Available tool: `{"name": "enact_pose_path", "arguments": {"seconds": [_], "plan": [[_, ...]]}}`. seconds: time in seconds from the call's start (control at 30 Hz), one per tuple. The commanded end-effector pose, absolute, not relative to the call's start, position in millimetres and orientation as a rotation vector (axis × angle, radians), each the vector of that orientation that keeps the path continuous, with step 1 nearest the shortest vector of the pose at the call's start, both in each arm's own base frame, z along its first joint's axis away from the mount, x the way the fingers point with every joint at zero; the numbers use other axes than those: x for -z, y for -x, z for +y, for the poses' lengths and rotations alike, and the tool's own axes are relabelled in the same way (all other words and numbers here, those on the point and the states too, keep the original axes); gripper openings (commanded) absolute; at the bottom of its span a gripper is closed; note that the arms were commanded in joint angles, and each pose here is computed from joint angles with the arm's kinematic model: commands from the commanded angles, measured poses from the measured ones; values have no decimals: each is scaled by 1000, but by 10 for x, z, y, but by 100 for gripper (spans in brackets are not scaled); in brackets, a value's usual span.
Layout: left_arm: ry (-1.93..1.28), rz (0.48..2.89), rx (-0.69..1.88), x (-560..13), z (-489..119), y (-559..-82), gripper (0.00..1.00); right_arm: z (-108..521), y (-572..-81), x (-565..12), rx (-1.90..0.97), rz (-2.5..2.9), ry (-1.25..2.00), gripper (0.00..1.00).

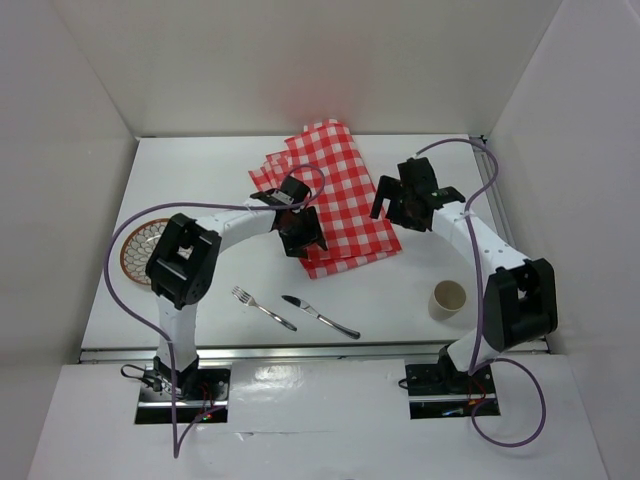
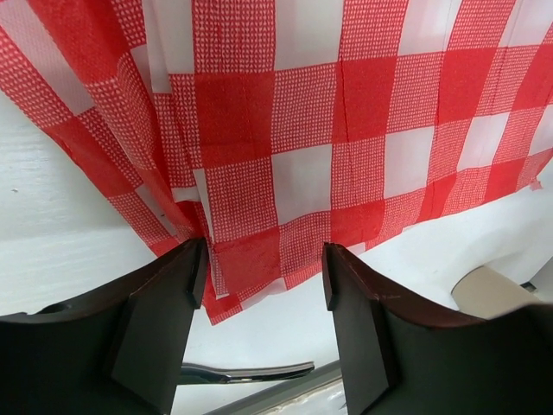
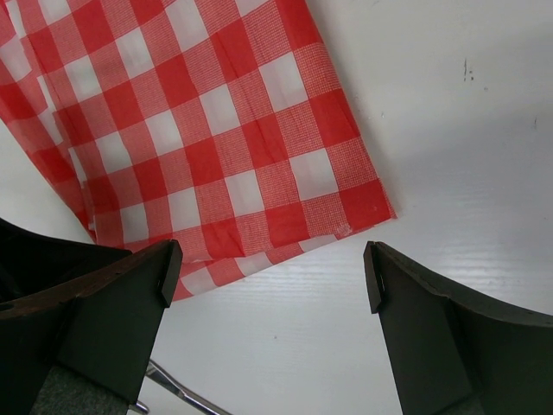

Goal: Set the dinner table for one person

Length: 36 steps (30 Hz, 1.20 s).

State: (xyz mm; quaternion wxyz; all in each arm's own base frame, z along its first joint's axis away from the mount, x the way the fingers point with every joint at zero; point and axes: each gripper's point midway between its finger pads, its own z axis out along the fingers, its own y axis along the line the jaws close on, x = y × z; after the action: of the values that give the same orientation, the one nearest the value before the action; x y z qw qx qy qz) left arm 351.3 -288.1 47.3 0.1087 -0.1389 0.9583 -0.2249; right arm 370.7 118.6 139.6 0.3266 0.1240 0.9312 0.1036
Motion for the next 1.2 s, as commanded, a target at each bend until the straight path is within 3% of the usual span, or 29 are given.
{"name": "enact_pose_path", "arguments": {"seconds": [0.0, 0.27, 0.47, 0.7, 1.17], "plan": [[406, 2774, 741, -735, -2960, -3513, 72, 1204, -3734, -1410, -279, 2439, -308, 100], [324, 2709, 440, -1091, -2709, -3525, 83, 1204, -3734, -1410, -279, 2439, -308, 100], [348, 2697, 525, -1097, -2796, -3443, 75, 1244, -3725, -1379, -304, 2453, -311, 100], [455, 2683, 744, -871, -3004, -3402, 77, 1224, -3679, -1383, -293, 2465, -302, 100], [456, 2717, 743, -642, -3061, -3433, 77, 1145, -3646, -1465, -250, 2447, -292, 100]]}}
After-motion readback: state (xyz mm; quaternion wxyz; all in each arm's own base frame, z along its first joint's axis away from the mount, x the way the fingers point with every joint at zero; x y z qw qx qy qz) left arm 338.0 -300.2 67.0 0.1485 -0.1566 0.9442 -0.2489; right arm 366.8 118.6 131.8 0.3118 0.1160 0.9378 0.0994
